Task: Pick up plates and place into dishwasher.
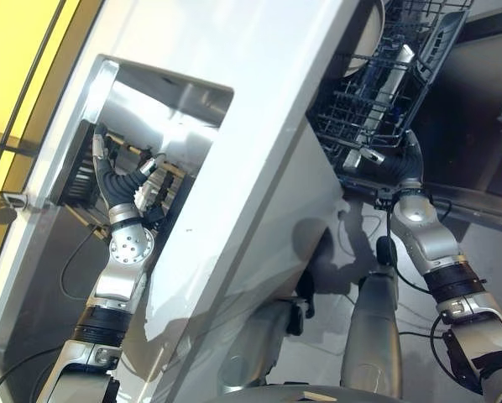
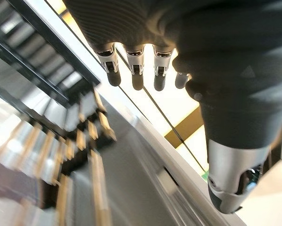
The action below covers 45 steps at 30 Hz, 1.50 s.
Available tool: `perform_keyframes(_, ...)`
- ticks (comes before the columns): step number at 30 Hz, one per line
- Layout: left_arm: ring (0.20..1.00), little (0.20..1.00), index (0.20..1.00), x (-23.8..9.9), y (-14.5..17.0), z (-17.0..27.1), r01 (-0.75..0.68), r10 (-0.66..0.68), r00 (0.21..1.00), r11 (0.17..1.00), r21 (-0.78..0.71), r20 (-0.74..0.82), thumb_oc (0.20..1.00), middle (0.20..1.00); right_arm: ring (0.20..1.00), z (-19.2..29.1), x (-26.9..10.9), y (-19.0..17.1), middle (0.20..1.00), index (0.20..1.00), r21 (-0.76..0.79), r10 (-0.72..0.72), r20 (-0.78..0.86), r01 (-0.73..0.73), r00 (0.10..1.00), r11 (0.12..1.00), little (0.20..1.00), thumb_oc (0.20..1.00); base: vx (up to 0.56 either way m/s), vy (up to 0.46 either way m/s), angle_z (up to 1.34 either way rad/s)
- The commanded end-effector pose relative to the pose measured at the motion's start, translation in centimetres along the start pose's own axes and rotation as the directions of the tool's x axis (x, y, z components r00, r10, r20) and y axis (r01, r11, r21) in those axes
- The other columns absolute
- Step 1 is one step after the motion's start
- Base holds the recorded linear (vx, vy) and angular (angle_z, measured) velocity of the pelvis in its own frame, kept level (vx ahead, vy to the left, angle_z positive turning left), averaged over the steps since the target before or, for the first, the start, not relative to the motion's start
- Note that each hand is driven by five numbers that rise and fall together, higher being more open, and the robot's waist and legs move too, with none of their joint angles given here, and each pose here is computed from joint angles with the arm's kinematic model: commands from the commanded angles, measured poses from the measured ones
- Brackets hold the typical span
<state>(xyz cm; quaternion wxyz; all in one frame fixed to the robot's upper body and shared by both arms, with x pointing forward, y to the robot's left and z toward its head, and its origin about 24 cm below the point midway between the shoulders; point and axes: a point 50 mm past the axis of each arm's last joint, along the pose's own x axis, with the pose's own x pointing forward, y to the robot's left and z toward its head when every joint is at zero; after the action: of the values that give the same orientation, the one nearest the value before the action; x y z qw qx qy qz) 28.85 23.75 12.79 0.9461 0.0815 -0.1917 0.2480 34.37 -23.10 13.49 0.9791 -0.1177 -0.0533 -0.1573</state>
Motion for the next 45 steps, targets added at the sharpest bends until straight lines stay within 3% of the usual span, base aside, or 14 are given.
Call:
perform_keyframes(1, 1.000, 1.000, 1.000, -0.1, 1.6, 0.2, 0.000, -0.001, 1.000, 0.999, 0.049, 0.021, 1.000, 1.000, 1.000, 11.3, 0.4, 5.8, 1.000, 1.000, 0.014, 0.208, 0.412, -0.235, 0.887, 0.972, 1.000, 1.000, 0.00, 0.041, 0.23)
perform_keyframes(21, 1.000, 1.000, 1.000, 0.3, 2.7, 0.7, 0.067, -0.068, 0.997, 0.997, 0.027, 0.031, 1.000, 1.000, 1.000, 17.0, 0.2, 10.3, 1.000, 1.000, -0.164, 0.510, 0.505, -0.503, 0.696, 0.849, 1.000, 1.000, 0.00, 0.016, 0.08)
perform_keyframes(31, 1.000, 1.000, 1.000, 1.0, 3.2, 1.4, 0.109, -0.111, 0.991, 0.993, 0.043, 0.070, 1.000, 1.000, 1.000, 16.6, 1.4, 9.4, 1.000, 1.000, -0.068, 0.401, 0.510, -0.429, 0.761, 0.901, 1.000, 1.000, -0.05, -0.038, 0.04)
perform_keyframes(45, 1.000, 1.000, 1.000, 1.2, 3.7, 1.5, 0.042, -0.047, 0.997, 0.996, 0.080, 0.062, 1.000, 1.000, 1.000, 10.1, 1.9, 6.3, 1.000, 1.000, -0.067, 0.196, 0.346, -0.185, 0.918, 0.981, 1.000, 1.000, -0.08, 0.052, -0.10)
